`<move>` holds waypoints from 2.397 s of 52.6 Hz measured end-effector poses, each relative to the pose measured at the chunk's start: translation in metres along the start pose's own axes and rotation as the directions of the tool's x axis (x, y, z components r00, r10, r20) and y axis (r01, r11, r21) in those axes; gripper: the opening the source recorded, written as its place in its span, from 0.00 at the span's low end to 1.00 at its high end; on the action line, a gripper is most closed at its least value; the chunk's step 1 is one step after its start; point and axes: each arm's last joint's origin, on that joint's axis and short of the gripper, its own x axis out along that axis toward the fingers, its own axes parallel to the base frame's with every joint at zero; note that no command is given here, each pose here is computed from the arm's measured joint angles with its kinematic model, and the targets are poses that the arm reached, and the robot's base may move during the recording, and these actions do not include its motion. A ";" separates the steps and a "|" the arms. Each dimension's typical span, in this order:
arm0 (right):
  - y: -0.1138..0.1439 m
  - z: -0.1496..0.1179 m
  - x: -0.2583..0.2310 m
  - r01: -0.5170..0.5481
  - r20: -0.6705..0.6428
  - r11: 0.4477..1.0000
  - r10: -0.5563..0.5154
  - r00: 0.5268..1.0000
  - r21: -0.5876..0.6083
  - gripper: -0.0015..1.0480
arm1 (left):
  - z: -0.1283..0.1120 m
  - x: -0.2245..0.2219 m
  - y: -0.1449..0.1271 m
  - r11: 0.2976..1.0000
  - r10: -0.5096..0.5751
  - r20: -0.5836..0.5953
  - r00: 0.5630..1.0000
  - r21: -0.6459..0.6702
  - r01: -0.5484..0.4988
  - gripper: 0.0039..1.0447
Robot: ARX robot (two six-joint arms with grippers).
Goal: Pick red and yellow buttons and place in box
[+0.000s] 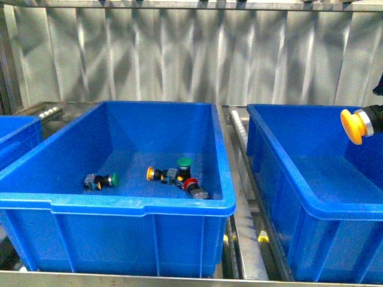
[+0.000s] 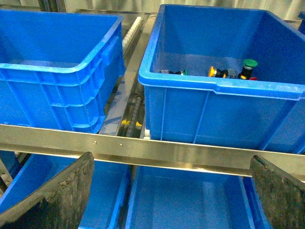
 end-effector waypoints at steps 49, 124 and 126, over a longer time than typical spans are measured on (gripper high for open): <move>-0.024 0.032 0.000 0.049 0.083 0.999 -0.047 0.995 -0.015 0.39 | 0.000 0.000 0.000 1.000 -0.006 0.001 1.000 0.000 0.006 0.93; -0.099 0.021 0.280 0.216 -0.154 0.437 -0.669 0.727 -0.873 0.81 | 0.000 0.000 0.000 1.000 -0.003 0.002 1.000 0.001 0.003 0.93; -0.097 0.022 0.279 0.218 -0.152 0.441 -0.663 0.733 -0.871 0.86 | 0.000 0.000 0.000 1.000 -0.003 0.002 1.000 0.001 0.003 0.93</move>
